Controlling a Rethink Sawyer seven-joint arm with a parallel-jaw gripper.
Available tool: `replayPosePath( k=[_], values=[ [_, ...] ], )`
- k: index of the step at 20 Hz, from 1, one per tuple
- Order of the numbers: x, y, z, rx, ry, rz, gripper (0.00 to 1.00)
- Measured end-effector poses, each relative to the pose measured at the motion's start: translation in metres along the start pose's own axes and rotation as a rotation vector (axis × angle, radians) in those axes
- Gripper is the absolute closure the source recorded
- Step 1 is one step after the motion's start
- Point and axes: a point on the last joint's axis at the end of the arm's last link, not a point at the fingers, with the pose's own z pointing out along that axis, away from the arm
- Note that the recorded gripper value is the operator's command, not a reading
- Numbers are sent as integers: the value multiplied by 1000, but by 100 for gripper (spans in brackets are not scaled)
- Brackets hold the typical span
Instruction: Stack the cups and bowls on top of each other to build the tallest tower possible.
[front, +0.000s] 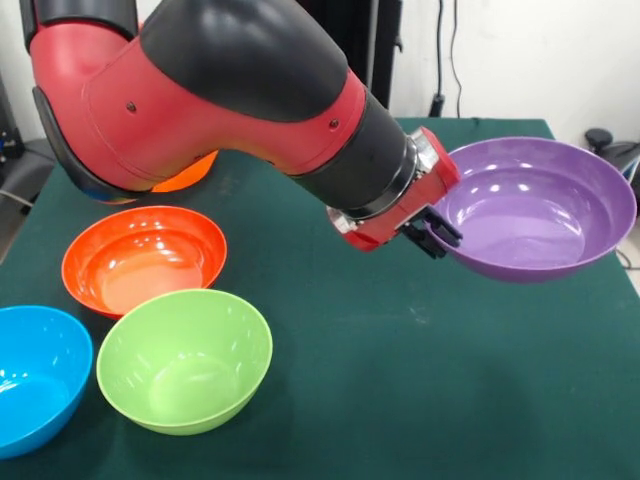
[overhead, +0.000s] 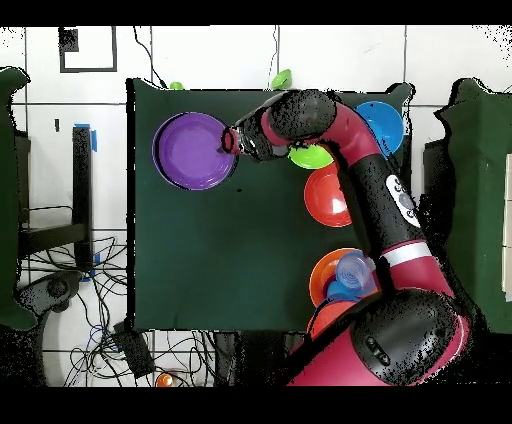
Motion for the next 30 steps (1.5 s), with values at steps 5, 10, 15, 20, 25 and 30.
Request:
replayPosePath(
  k=[5,10,15,20,25,30],
  values=[
    [5,-5,-16,-15,-19,-1,100],
    [19,-24,-41,2,-28,2,100],
    [43,-44,-76,29,19,-12,100],
    [78,-70,-124,79,90,-68,100],
    [99,-89,-154,121,93,-108,100],
    [105,-96,-166,142,86,-130,100]
  ],
)
